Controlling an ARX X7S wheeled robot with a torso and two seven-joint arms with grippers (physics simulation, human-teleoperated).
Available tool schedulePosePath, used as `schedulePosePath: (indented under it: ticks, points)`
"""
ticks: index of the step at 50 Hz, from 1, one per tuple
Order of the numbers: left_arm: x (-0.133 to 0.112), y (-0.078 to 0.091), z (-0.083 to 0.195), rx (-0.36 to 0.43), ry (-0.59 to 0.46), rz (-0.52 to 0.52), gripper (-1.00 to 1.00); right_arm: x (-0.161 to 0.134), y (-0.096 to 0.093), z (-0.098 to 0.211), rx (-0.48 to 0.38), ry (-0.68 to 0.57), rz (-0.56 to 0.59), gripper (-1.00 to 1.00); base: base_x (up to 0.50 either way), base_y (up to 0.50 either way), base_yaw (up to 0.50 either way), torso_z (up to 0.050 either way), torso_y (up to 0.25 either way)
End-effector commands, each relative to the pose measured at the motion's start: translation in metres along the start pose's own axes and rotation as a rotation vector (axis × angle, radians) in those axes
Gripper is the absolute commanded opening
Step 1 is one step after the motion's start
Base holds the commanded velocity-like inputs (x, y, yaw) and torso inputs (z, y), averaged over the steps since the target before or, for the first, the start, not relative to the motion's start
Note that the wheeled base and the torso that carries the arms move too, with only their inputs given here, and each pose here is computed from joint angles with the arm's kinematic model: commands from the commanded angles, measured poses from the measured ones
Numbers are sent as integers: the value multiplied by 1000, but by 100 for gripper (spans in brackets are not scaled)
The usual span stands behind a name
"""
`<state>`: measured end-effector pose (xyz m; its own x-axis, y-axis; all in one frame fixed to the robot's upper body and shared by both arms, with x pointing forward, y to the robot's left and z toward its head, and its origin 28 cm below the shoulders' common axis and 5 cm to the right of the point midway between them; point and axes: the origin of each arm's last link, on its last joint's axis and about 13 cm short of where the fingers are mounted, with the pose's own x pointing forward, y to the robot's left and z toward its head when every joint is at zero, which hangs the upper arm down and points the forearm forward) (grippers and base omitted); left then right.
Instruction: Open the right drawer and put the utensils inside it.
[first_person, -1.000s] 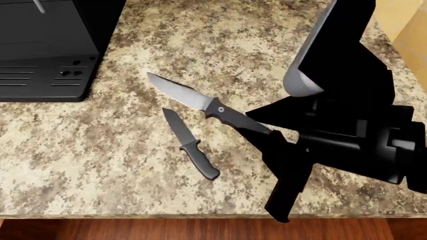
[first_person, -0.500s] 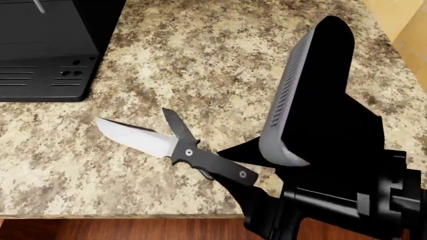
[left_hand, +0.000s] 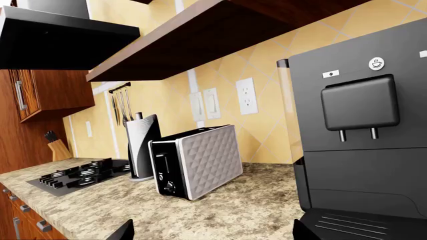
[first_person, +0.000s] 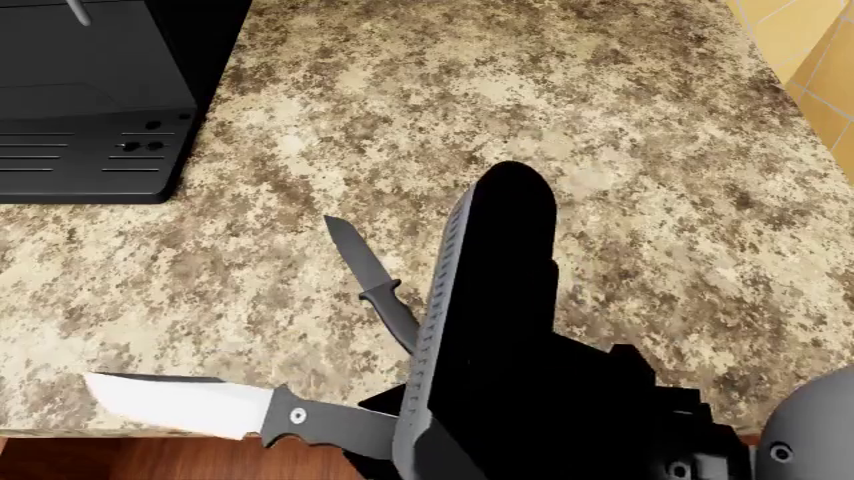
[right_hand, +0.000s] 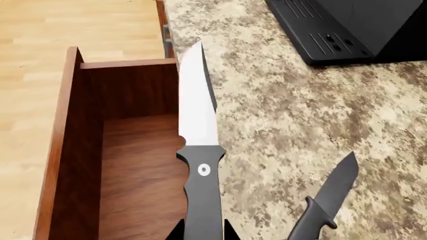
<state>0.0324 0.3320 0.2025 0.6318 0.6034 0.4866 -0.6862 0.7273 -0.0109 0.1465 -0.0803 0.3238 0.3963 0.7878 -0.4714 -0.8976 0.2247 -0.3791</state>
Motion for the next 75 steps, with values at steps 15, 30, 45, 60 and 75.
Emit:
schedulePosePath:
  ticks: [15,30,45,60,75]
  points:
    - [-1,0,0,0,3,4,100,28,19,3,-70,6,163,-100,0,0,0,0,0]
    - [-1,0,-1,0,4,3,100,33,17,-5,-48,25,168,-100,0,0,0,0,0]
    - [-1,0,-1,-1,6,4,100,38,18,-10,-45,50,190,-100,0,0,0,0,0]
    - [-1,-1,-1,0,6,2,100,38,19,-10,-51,56,184,-100,0,0,0,0,0]
    - [-1,-1,-1,-1,6,1,100,37,19,-10,-52,55,181,100,0,0,0,0,0]
